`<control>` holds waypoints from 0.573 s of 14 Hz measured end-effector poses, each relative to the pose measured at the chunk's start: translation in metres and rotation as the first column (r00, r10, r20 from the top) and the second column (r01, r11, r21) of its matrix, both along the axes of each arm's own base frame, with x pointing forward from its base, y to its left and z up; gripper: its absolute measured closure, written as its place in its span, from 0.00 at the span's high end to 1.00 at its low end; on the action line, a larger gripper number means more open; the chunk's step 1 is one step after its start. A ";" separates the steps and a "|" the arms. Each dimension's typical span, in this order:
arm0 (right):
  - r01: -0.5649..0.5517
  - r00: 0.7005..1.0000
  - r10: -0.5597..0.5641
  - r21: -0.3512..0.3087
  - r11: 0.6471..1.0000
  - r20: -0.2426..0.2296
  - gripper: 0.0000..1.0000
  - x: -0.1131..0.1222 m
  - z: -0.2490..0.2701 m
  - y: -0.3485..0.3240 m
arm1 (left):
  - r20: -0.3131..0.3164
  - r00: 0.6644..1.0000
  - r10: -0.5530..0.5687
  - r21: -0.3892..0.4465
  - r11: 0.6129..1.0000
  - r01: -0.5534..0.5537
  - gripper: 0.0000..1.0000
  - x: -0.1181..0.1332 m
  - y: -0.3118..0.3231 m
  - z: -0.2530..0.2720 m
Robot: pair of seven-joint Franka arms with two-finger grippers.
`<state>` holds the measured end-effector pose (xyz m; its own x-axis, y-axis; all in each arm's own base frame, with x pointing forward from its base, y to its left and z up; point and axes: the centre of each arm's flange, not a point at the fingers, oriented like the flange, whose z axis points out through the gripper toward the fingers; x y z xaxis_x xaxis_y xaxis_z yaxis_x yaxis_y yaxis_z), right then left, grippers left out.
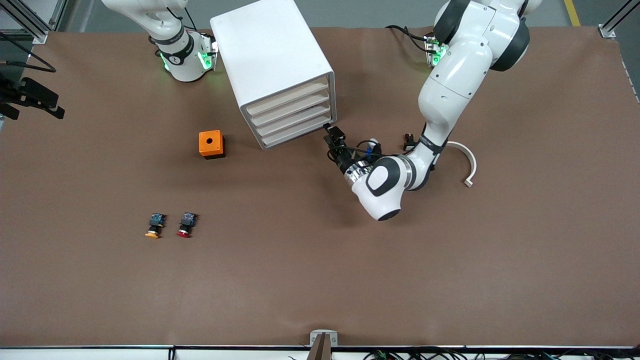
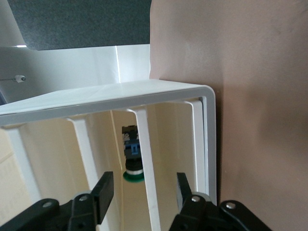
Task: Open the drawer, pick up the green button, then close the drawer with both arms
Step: 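Grasp the drawer front with the left gripper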
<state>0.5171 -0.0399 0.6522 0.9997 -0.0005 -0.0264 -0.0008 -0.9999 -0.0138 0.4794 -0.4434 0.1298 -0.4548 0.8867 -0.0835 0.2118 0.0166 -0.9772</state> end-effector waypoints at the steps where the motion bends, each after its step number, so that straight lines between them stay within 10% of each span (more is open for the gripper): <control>1: 0.000 1.000 0.000 0.000 1.000 0.000 1.00 0.000 0.000 0.000 | -0.008 1.000 -0.017 0.001 1.000 0.017 0.60 -0.008 -0.006 -0.003; 8: 0.001 1.000 -0.001 0.000 1.000 0.000 1.00 0.000 0.000 -0.001 | -0.052 0.988 -0.148 0.003 0.989 0.149 0.52 -0.060 -0.043 -0.007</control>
